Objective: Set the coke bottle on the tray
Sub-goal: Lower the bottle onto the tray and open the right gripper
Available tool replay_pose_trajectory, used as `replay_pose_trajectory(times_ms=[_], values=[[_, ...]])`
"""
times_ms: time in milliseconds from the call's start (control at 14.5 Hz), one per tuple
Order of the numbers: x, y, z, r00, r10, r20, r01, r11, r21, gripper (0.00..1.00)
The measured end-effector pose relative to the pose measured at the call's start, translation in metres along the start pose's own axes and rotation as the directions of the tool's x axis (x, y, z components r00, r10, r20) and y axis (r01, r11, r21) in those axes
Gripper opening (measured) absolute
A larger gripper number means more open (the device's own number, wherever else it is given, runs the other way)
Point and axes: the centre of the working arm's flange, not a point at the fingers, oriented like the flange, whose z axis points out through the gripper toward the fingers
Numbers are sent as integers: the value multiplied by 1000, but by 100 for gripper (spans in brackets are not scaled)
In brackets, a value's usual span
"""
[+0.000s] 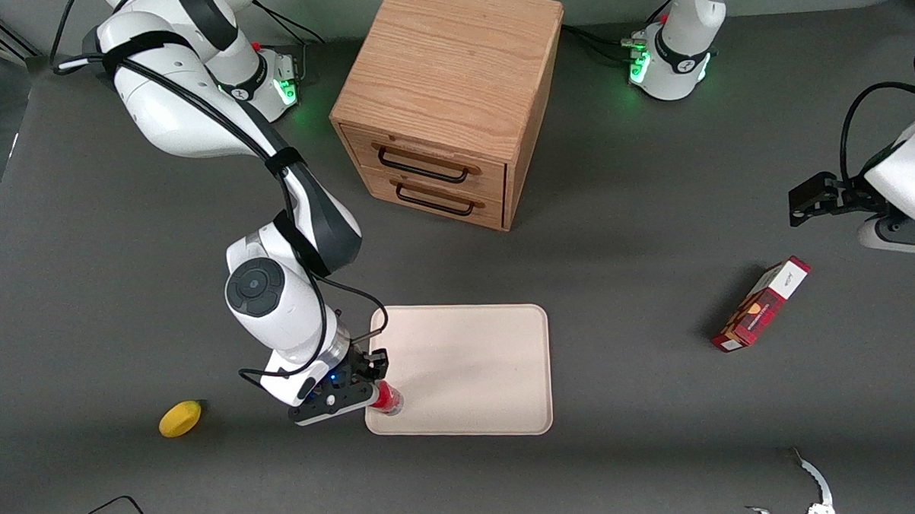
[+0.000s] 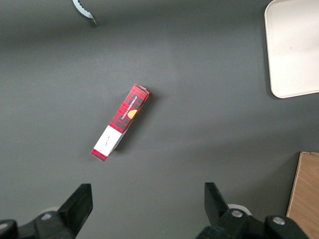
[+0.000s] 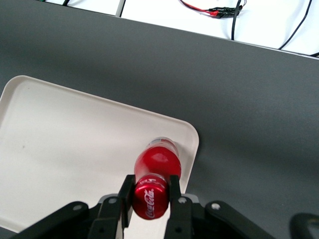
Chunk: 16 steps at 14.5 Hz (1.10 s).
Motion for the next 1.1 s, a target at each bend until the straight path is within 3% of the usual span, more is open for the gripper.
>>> replay_pose_trajectory(times_ms=[207,483,621,828,1103], values=[[-1,0,3,1000,-1,4,1,1000,-1,34],[1,0,3,1000,-1,-16,1,1000,4,66],[1,0,5,1000,-1,-15,1,1000,4,70],[1,-1,6,1000,-1,-16,1,1000,5,98],[4,-1,2,1000,0,-30,0,1000,8,100]])
